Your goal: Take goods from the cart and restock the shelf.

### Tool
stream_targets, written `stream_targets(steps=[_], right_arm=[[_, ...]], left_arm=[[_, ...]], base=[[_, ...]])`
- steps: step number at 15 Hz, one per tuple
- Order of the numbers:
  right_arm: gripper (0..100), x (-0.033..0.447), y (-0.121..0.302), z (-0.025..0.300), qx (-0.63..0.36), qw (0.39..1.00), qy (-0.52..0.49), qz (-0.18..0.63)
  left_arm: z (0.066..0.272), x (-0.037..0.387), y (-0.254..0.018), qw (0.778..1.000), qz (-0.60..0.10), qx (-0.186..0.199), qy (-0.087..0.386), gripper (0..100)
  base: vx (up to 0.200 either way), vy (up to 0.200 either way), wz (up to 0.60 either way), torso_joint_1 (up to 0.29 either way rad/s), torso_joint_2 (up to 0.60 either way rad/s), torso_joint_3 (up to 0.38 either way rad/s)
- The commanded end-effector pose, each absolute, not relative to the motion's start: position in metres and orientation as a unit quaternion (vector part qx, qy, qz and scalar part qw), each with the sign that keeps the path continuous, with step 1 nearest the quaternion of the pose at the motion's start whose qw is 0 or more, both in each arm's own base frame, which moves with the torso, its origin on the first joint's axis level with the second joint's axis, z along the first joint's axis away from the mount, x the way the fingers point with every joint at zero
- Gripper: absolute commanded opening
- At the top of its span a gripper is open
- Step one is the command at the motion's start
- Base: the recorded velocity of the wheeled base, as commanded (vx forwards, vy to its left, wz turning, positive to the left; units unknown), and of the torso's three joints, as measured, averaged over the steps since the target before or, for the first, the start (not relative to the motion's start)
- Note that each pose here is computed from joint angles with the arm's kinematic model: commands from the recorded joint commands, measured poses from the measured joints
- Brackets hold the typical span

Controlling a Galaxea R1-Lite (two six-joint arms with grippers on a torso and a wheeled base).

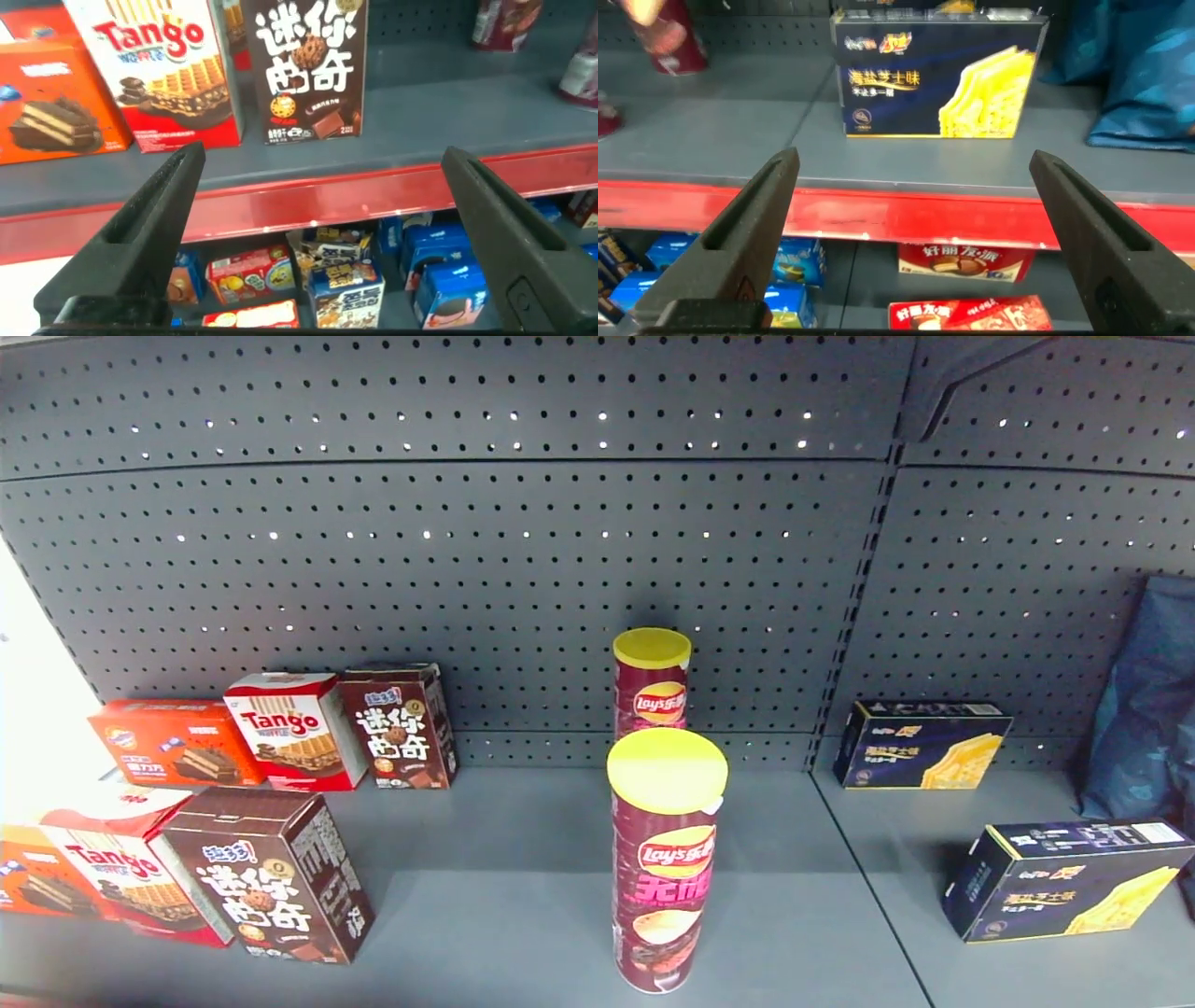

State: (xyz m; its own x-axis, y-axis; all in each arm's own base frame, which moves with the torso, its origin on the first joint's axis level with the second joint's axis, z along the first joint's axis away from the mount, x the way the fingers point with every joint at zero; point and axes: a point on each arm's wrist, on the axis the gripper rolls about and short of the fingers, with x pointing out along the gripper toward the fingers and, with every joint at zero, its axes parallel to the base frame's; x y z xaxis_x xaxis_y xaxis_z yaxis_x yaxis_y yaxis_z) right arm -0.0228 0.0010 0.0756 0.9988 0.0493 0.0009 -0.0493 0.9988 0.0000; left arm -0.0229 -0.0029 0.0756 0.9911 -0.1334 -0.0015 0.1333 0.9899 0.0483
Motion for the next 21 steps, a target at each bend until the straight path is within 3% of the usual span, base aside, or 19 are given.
stream_targets(steps=[1, 21], right_arm=[[100, -0.0228, 0.001, 0.0758, 0.0, 1.0, -0.002, 0.025], [100, -0.0228, 0.001, 0.0758, -0.001, 1.0, -0.002, 0.025]], left_arm=[[0.0757, -0.0229, -0.0029, 0.997, -0.067, 0.025, -0.002, 100], [0.0757, -0.0229, -0.0029, 0.998, -0.066, 0.021, -0.001, 100]], base=[[0.0, 0.0, 0.0, 0.0, 0.0, 0.0], [0.0, 0.0, 0.0, 0.0, 0.0, 0.0]])
